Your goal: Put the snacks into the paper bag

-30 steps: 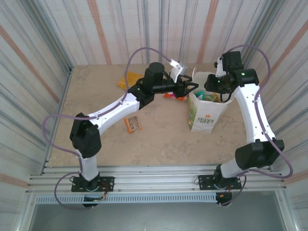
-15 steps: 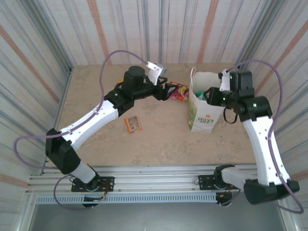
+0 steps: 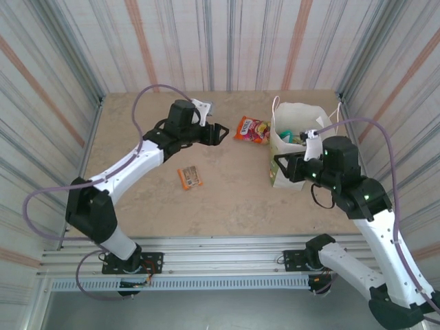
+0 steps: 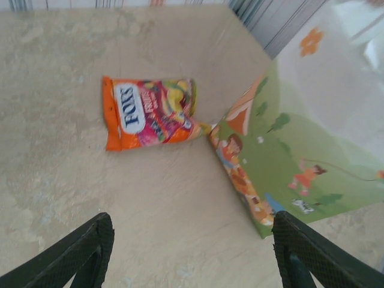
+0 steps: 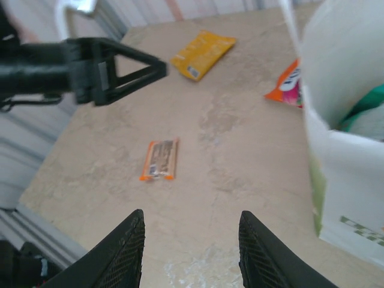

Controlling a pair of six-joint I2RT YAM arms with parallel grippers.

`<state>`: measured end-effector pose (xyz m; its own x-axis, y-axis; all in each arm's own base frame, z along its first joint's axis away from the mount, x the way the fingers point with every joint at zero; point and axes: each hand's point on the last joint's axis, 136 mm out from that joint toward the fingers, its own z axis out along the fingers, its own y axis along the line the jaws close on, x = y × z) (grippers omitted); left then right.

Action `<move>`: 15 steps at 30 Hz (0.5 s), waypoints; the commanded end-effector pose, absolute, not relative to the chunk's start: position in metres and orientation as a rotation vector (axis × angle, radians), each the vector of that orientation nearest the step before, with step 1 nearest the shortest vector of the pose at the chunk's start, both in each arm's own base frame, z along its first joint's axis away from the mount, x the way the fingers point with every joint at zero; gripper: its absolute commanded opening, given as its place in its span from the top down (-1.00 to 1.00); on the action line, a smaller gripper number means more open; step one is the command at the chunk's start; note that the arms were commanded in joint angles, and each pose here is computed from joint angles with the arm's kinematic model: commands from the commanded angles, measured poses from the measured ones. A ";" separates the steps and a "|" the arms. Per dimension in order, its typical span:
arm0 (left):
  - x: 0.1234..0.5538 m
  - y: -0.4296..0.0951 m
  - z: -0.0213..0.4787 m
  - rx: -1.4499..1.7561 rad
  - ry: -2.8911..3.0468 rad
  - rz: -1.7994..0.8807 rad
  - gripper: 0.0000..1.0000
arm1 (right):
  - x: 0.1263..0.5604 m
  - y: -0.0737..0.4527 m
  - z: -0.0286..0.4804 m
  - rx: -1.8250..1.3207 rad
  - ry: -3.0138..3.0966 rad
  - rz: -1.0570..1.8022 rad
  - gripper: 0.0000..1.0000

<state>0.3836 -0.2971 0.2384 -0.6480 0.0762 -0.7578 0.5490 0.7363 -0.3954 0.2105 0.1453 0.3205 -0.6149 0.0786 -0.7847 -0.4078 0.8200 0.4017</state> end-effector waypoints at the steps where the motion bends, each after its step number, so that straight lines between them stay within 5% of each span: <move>1: 0.388 -0.304 0.222 0.477 2.253 -0.846 -0.44 | 0.203 0.146 0.315 -0.264 2.093 0.670 0.11; 15: 0.431 -0.337 0.162 0.434 2.383 -0.884 -0.42 | 0.165 0.177 0.240 -0.643 1.960 0.535 0.04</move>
<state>0.4233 -0.3318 0.1618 -0.7817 0.1175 -0.6124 0.4825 0.7362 -0.4746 0.1580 0.1809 0.2354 -0.4961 -0.2003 -0.8448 -0.6308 0.7517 0.1922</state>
